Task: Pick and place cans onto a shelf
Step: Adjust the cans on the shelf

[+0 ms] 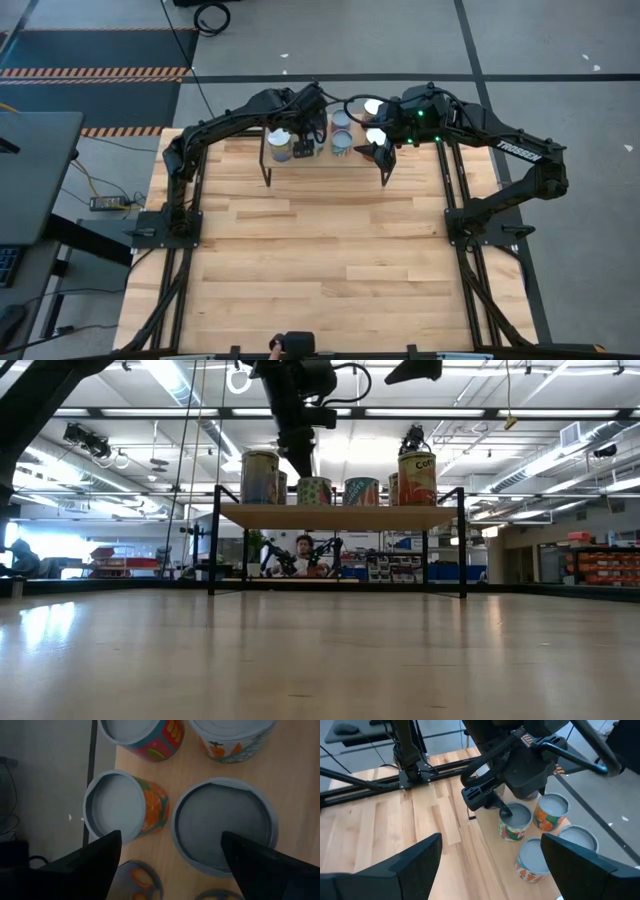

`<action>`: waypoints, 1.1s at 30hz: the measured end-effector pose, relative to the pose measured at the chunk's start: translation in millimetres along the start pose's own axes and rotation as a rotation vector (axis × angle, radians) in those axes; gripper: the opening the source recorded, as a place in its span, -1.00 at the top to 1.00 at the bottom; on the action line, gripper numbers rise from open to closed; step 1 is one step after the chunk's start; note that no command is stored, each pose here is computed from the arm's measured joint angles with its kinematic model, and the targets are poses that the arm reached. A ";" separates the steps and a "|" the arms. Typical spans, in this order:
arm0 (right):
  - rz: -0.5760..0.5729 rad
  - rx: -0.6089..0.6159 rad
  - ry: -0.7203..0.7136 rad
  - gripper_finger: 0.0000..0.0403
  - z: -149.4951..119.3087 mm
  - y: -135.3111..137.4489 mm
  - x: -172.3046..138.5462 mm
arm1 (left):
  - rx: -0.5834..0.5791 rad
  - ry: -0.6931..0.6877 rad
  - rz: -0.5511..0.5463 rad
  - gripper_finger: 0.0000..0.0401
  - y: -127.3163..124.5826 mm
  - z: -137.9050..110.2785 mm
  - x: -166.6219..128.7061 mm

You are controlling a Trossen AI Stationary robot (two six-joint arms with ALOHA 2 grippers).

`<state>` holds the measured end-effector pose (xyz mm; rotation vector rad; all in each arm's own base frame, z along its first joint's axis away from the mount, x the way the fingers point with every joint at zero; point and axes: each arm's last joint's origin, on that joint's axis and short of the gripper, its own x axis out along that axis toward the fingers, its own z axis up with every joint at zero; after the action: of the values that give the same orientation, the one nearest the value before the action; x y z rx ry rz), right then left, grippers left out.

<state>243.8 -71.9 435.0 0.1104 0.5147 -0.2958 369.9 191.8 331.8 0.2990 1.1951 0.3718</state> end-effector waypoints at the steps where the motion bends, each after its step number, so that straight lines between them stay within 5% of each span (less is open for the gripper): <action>1: 0.000 0.012 0.000 -0.72 0.0 0.0 -0.1 | -0.006 -0.003 0.002 -0.73 0.3 0.3 0.0; 14: 0.006 0.040 0.001 -0.72 -0.1 0.0 -0.6 | -0.018 0.010 0.032 -0.73 1.6 -1.1 -3.6; 20: 0.019 0.057 -0.063 -0.72 5.0 -12.3 -8.2 | -0.100 -0.116 -0.041 -0.70 11.5 -11.5 -47.5; 27: 0.172 0.017 -0.197 -0.66 3.2 -24.8 0.0 | -0.264 -0.444 -0.362 -0.36 30.9 -27.6 -96.6; 33: 0.191 0.056 -0.353 -0.16 -5.0 -12.1 -17.5 | -0.300 -0.597 -0.412 0.11 22.3 -48.6 -122.3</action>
<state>223.2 -78.2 439.0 0.1571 0.1442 -0.1377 282.5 160.4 427.7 -0.1007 0.5779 0.0816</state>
